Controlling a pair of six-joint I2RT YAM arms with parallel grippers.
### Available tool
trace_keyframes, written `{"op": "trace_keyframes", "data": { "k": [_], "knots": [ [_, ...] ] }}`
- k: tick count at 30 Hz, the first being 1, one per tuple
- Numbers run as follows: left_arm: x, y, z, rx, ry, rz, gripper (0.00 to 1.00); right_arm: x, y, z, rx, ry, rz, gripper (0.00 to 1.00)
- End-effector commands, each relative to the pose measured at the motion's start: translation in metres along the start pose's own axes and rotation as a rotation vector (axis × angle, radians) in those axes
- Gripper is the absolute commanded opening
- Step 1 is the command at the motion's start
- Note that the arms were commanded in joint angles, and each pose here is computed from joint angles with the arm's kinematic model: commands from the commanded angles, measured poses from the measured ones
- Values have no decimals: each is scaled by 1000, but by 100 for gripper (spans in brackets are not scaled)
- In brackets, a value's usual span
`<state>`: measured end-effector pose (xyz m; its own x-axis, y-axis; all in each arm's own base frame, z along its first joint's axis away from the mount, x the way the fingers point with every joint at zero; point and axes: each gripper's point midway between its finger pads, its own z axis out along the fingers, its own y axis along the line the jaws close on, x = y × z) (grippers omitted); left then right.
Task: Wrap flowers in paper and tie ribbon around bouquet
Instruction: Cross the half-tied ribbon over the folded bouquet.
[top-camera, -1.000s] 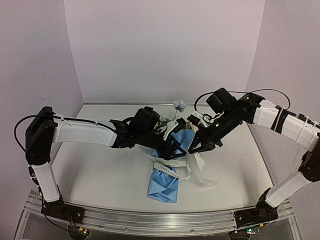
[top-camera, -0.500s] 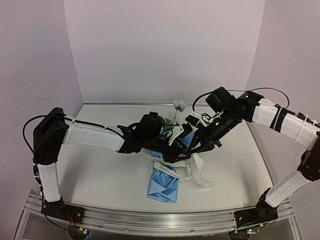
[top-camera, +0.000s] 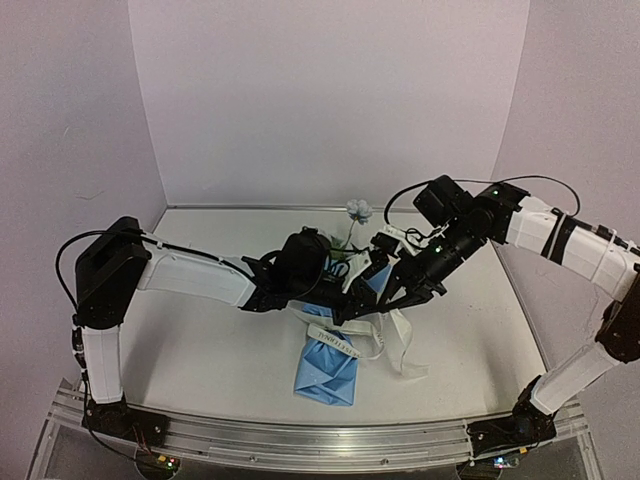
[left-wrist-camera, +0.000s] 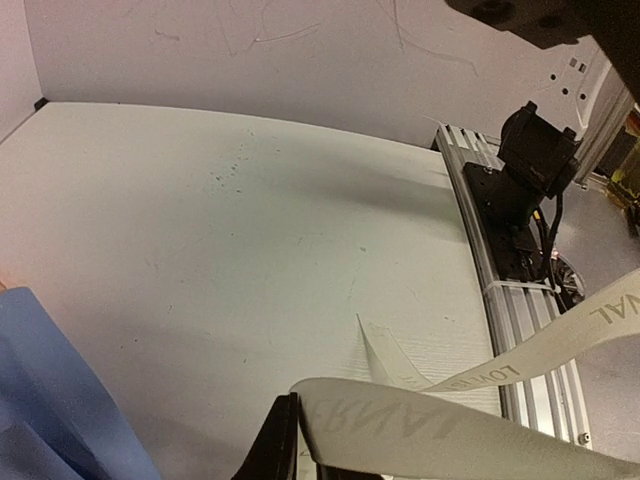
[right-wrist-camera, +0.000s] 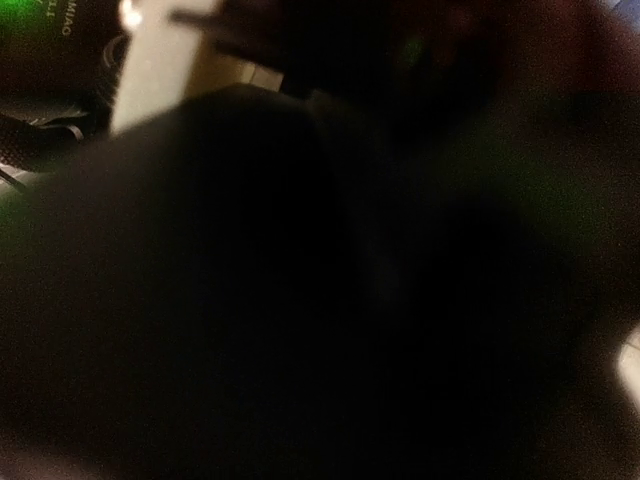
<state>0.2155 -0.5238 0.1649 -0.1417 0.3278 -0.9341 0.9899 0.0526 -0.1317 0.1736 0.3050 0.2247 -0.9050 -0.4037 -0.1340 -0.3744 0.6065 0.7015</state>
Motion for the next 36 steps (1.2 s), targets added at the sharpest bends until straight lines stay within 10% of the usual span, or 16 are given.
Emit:
{"op": "trace_keyframes", "data": {
  "k": [1, 14, 27, 36],
  "knots": [
    [-43, 2, -11, -38, -149, 47, 3, 19, -7, -6, 48, 24, -48, 0],
    [-19, 9, -65, -246, -128, 83, 0, 54, -34, 27, 157, 151, -89, 3],
    [23, 5, -89, -311, -79, 220, 0, 33, -96, 38, 439, -20, -107, 50],
    [24, 7, -95, -341, -73, 235, 0, -8, -100, 60, 434, -109, -83, 53]
  ]
}}
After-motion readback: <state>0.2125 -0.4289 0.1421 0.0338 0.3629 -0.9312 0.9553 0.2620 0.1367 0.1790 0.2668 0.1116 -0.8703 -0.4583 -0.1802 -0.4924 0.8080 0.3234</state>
